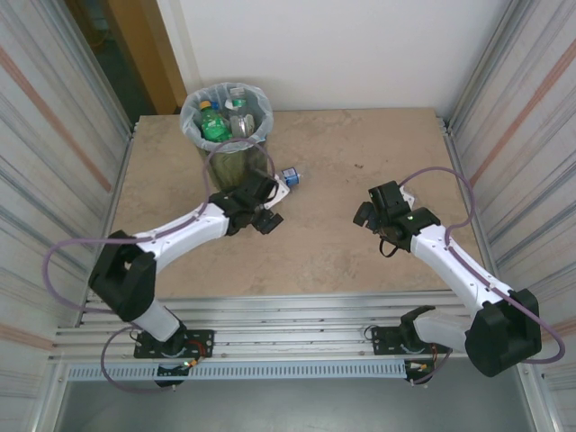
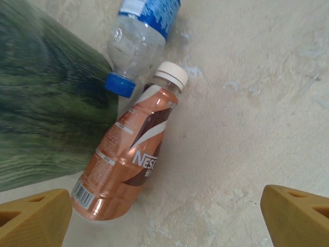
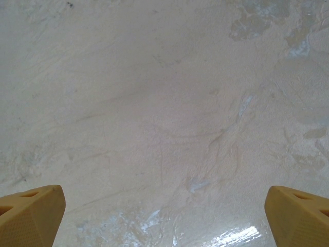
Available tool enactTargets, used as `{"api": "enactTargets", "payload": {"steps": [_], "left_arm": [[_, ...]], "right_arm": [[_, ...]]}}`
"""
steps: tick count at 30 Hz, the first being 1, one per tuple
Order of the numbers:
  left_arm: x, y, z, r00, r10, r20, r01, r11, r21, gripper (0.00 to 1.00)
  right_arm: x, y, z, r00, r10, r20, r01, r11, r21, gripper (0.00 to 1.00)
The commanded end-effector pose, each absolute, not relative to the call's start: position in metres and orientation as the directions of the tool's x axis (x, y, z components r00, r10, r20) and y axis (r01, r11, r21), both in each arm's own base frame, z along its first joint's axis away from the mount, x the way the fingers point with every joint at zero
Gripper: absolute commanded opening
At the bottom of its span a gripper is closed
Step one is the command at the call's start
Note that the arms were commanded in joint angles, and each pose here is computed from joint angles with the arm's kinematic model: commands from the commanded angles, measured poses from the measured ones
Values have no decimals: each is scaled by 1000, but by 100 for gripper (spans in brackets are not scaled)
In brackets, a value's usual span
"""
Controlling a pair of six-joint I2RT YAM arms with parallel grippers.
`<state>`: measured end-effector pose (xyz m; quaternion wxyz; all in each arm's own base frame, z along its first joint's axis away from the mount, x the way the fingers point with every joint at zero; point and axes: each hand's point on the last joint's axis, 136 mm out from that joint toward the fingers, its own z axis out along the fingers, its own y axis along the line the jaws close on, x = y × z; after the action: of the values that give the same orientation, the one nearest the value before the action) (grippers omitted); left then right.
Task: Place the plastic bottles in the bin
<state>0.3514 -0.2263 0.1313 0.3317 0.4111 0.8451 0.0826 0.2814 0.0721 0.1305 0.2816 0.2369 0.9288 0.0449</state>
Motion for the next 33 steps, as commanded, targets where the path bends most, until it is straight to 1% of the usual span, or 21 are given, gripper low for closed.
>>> {"api": "enactTargets", "payload": {"steps": [1, 9, 14, 20, 26, 33], "left_arm": [[361, -227, 134, -437, 787, -437, 635, 613, 470, 94], [383, -232, 111, -446, 827, -343, 642, 562, 522, 95], [396, -227, 99, -470, 833, -292, 645, 549, 532, 96], [408, -218, 91, -499, 823, -271, 642, 561, 522, 99], [419, -208, 87, -520, 813, -260, 632, 572, 524, 99], [421, -205, 76, -530, 811, -247, 646, 575, 502, 99]], "right_arm": [[279, 71, 127, -732, 476, -488, 436, 877, 203, 98], [280, 71, 128, -734, 471, -489, 434, 879, 196, 98], [279, 70, 130, -733, 470, -492, 436, 880, 191, 98], [278, 69, 130, -733, 468, -494, 436, 880, 187, 98], [279, 69, 130, -734, 469, -492, 436, 880, 188, 98], [279, 69, 129, -734, 469, -491, 438, 880, 186, 98]]}}
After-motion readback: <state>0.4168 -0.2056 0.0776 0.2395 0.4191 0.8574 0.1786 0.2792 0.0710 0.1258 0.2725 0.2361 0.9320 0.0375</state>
